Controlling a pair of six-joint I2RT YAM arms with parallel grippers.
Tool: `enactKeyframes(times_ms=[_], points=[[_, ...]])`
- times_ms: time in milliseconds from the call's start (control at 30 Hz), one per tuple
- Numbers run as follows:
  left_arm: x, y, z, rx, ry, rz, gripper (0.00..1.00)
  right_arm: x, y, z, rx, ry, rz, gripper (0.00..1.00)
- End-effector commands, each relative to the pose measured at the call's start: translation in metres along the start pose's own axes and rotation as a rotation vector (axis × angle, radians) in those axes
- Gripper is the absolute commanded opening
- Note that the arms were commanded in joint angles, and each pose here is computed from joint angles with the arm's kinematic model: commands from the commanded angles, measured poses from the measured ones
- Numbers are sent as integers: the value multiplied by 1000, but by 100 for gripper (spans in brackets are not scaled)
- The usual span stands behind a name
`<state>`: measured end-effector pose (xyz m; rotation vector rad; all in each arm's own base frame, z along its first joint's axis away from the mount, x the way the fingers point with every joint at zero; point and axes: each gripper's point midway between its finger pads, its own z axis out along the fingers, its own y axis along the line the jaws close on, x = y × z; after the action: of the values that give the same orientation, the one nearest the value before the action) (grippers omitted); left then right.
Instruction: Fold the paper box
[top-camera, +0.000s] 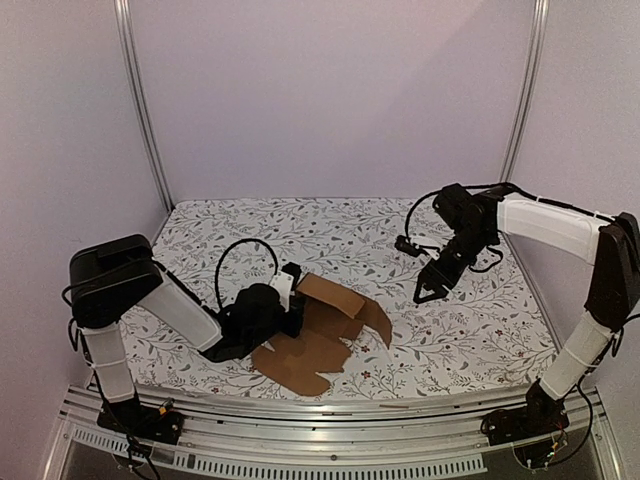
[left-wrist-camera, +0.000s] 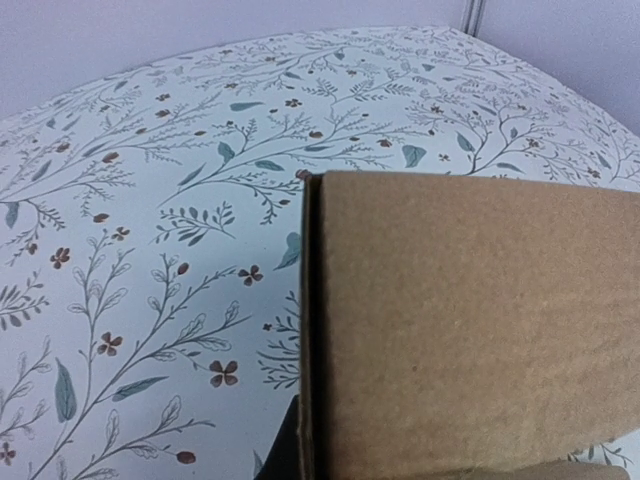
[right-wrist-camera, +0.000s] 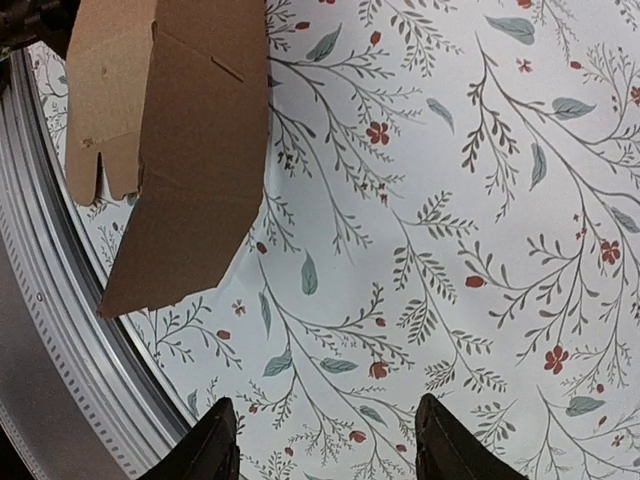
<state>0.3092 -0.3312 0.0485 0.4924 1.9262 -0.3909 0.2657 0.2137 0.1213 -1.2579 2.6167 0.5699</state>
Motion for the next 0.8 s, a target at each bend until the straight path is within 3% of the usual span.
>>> enactKeyframes(times_ms=[0, 133, 300, 767], points=[[-8, 18, -10, -110, -45, -74, 0, -48, -25, 21, 46, -36, -53, 58], [-6, 23, -12, -135, -45, -105, 0, -75, -36, 47, 100, 1, -135, 56], [-5, 31, -12, -191, -32, -165, 0, -73, -22, 82, 28, 60, -163, 55], [0, 29, -8, -206, -29, -220, 0, -79, 45, 108, -113, 59, -253, 56]])
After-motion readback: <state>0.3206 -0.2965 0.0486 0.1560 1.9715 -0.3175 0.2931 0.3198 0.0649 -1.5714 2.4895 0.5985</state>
